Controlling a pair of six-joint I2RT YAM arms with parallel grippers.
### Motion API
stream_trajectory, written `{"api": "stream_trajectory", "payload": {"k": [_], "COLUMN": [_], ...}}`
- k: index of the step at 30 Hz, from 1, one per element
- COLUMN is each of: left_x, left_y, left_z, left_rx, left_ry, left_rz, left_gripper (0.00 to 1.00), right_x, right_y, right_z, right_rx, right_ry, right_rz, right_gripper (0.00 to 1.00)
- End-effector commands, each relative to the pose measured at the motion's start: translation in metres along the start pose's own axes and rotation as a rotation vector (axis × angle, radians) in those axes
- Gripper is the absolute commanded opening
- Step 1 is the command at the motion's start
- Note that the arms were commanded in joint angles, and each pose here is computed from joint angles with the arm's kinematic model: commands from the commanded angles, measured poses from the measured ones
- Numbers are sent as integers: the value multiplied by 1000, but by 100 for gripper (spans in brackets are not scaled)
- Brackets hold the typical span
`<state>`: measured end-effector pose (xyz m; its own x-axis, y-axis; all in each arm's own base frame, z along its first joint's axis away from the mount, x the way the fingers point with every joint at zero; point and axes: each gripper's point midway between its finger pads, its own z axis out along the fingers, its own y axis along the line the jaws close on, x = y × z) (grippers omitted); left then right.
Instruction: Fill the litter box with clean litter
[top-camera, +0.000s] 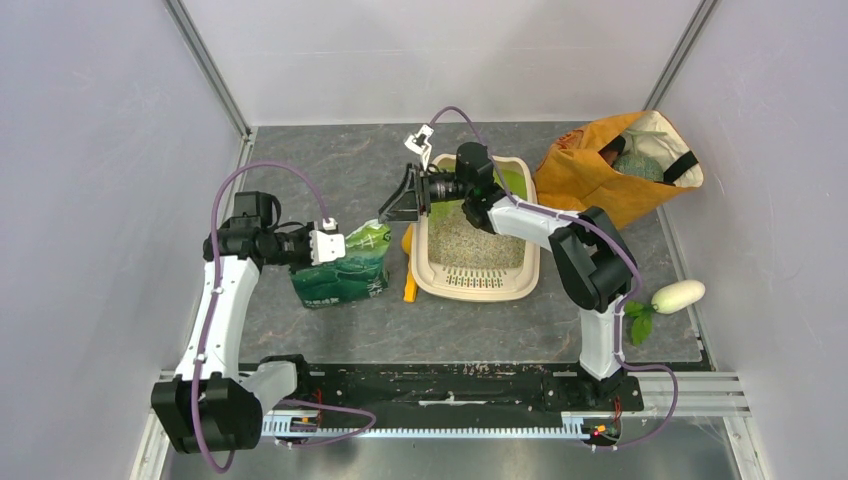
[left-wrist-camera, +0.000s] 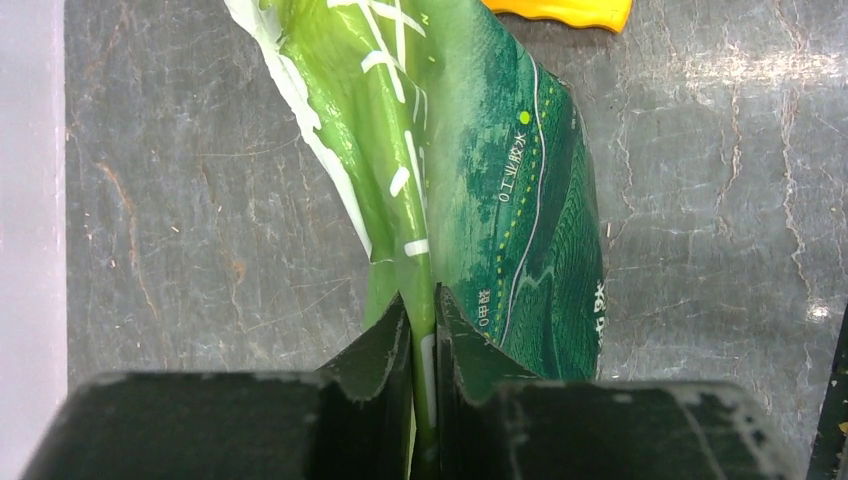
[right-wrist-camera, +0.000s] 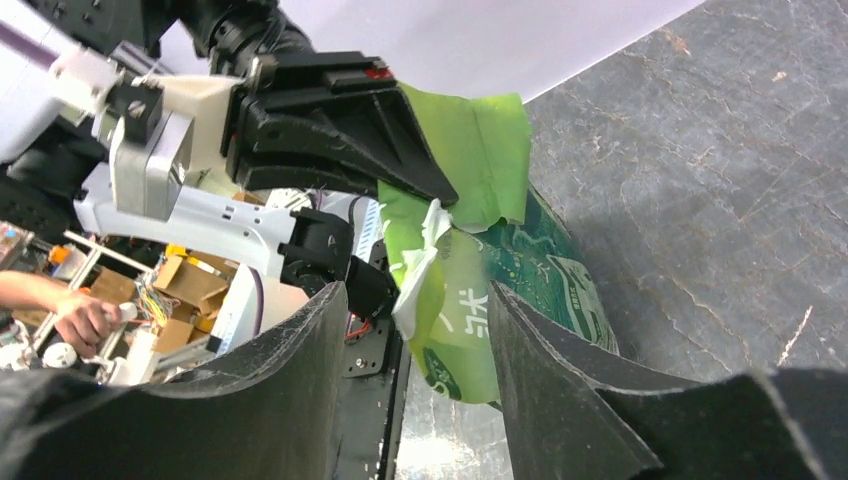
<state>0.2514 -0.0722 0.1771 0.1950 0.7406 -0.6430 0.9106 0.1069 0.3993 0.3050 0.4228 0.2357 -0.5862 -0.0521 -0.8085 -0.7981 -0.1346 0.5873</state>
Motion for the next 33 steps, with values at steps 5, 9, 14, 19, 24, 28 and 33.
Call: {"api": "stream_trajectory", "payload": {"k": [5, 9, 14, 19, 24, 28, 33], "left_x": [-1, 1, 9, 20, 23, 21, 20], "left_y": [6, 4, 2, 2, 11, 15, 13], "left_z": [-6, -5, -8, -13, -22, -26, -24], "left_rx": [-56, -54, -66, -93, -182, -239, -232], "left_ry": [14, 23, 69, 112, 113, 97, 78], "left_rz": [61, 63, 52, 39, 62, 92, 90], "left_gripper": [26, 30, 41, 27, 2, 2, 2], "right_x": [-10, -6, -5, 9, 37, 52, 64], "right_y": [3, 6, 0, -6, -36, -58, -52], "right_z": [8, 12, 16, 8, -3, -10, -14], "right_rx": [34, 36, 60, 98, 178, 238, 241], "right_ry": [24, 45, 85, 156, 292, 375, 480], "right_rz": [102, 62, 75, 102, 228, 284, 215], "right_gripper": [63, 56, 25, 0, 0, 0, 0]}}
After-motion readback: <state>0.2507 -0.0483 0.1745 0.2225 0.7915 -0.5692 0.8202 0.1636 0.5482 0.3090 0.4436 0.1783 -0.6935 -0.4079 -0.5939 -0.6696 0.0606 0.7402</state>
